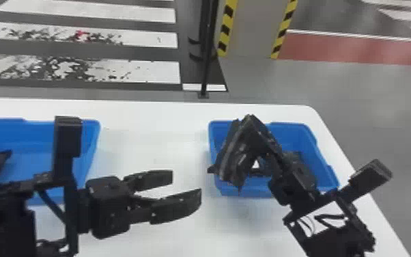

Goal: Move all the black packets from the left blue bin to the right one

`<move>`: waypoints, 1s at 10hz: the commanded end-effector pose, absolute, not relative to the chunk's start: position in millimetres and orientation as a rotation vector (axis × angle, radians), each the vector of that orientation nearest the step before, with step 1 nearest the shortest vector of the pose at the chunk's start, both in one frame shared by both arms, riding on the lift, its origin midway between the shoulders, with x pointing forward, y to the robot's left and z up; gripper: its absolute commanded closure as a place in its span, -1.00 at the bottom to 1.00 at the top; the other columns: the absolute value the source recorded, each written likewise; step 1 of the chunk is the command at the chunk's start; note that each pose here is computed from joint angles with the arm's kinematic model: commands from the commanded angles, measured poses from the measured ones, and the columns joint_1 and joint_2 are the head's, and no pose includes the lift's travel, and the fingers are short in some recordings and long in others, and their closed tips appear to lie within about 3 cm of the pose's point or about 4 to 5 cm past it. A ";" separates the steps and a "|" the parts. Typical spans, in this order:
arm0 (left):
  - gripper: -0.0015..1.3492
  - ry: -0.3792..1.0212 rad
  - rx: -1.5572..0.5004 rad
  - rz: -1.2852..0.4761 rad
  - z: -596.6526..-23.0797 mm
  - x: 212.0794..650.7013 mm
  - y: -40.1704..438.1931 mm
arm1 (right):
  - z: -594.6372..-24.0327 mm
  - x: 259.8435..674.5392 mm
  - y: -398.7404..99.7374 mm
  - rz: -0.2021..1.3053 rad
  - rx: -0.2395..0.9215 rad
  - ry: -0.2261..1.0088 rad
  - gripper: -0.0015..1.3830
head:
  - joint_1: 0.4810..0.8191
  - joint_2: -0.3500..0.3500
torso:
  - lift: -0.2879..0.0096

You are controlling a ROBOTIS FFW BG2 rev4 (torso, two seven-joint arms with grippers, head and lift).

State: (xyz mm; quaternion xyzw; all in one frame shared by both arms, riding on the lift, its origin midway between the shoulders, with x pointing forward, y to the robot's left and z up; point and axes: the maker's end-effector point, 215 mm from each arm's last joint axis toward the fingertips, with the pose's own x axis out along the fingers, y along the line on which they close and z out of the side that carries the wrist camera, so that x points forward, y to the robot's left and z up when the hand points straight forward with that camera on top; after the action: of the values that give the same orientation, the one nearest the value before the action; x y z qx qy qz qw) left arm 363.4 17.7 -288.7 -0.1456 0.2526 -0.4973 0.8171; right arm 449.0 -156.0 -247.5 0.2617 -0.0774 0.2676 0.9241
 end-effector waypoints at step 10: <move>-0.79 0.517 -0.316 -0.959 -289.7 382.6 59.2 | -333.3 541.0 -308.1 0.268 0.327 -0.020 -0.85 | 0.27 -0.87 | -0.31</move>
State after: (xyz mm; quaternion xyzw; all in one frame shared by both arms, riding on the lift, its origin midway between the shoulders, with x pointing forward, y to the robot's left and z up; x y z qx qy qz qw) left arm 377.0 50.9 -290.0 -0.1523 0.2475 -0.4641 0.8368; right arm 548.3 -306.5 -332.3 0.1672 -0.0110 0.1356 0.9765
